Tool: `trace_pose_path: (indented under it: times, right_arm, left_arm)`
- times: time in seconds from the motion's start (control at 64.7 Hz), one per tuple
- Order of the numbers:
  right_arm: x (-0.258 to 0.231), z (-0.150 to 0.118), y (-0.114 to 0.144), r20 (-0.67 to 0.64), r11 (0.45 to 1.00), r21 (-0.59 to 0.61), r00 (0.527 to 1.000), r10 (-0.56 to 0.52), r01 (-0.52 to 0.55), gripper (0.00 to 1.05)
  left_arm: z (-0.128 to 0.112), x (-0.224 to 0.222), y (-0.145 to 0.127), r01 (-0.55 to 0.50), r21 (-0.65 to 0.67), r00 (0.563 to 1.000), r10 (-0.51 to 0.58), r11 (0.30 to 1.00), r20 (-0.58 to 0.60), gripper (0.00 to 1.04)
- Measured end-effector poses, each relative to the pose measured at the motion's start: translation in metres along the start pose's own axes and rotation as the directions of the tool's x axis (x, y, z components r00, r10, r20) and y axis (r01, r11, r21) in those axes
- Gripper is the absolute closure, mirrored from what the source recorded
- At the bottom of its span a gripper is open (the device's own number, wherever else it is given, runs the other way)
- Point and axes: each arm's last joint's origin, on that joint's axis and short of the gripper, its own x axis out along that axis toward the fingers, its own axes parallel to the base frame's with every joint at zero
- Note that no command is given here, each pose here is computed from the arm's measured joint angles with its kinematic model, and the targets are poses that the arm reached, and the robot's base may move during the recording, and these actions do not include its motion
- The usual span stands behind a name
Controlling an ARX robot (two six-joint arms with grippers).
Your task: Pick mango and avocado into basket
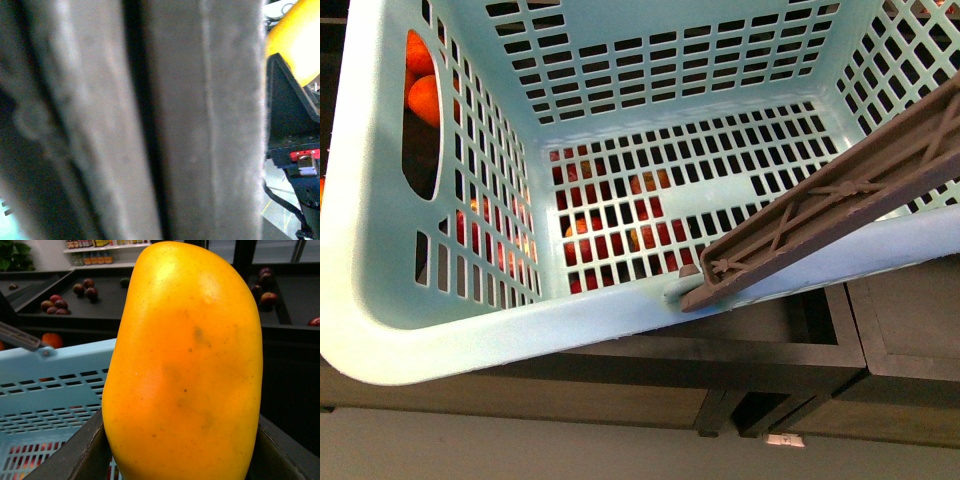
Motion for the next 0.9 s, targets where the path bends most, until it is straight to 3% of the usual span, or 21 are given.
trace_pose_path:
  times: [0.201,0.495,0.68,0.758,0.804,0.897]
  right_arm:
    - [0.014,-0.014,0.039,-0.036,0.996,0.005,0.996,0.086,-0.086,0.43]
    - [0.015,-0.029,0.054,-0.085,0.993,0.01,0.989,0.118,-0.117,0.43]
    - [0.012,-0.039,0.057,-0.115,0.993,0.018,0.986,0.119,-0.118,0.18]
    - [0.008,-0.039,0.058,-0.11,0.994,0.022,0.988,0.108,-0.106,0.08]
    - [0.002,-0.035,0.058,-0.091,0.997,0.025,0.993,0.076,-0.074,0.09]
    - [-0.011,-0.025,0.049,-0.032,0.994,0.028,0.994,-0.101,0.102,0.09]
  left_arm:
    - [0.0,0.0,0.0,0.0,0.0,1.0,0.0,1.0,0.0,0.77]
    - [0.0,0.0,0.0,0.0,0.0,1.0,0.0,1.0,0.0,0.77]
    - [0.0,0.0,0.0,0.0,0.0,1.0,0.0,1.0,0.0,0.77]
    - [0.0,0.0,0.0,0.0,0.0,1.0,0.0,1.0,0.0,0.77]
    - [0.0,0.0,0.0,-0.001,0.0,1.0,0.001,1.0,0.001,0.77]
    - [0.0,0.001,0.001,0.0,-0.002,1.0,0.0,1.0,-0.005,0.78]
